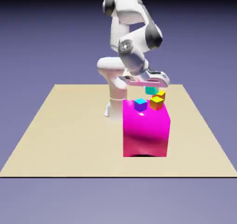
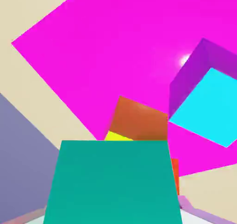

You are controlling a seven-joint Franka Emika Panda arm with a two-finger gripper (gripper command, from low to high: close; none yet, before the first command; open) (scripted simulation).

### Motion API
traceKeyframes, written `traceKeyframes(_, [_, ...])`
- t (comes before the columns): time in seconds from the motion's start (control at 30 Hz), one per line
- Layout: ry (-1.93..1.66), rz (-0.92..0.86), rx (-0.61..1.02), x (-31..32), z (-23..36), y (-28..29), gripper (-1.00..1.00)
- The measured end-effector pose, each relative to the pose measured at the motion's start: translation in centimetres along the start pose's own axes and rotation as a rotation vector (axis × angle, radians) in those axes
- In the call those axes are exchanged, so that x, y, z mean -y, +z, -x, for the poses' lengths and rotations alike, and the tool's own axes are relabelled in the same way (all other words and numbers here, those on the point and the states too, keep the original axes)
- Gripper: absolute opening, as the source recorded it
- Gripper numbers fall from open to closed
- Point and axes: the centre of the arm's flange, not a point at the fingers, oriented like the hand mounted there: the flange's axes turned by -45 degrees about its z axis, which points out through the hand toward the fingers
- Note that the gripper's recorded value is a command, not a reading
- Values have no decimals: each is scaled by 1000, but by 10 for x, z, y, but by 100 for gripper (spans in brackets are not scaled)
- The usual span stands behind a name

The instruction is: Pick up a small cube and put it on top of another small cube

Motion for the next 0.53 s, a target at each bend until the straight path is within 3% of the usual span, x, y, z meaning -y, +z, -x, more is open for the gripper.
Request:
traceKeyframes(0.1, [16,105,55,6,30,25,-100])
traceKeyframes(0.17, [22,107,96,6,29,29,-100])
traceKeyframes(0.3, [21,107,97,-1,22,90,-100])
traceKeyframes(0.33, [22,107,96,-2,21,94,100])
traceKeyframes(0.4, [22,109,96,-2,21,94,100])
traceKeyframes(0.53, [21,109,96,5,28,34,100])
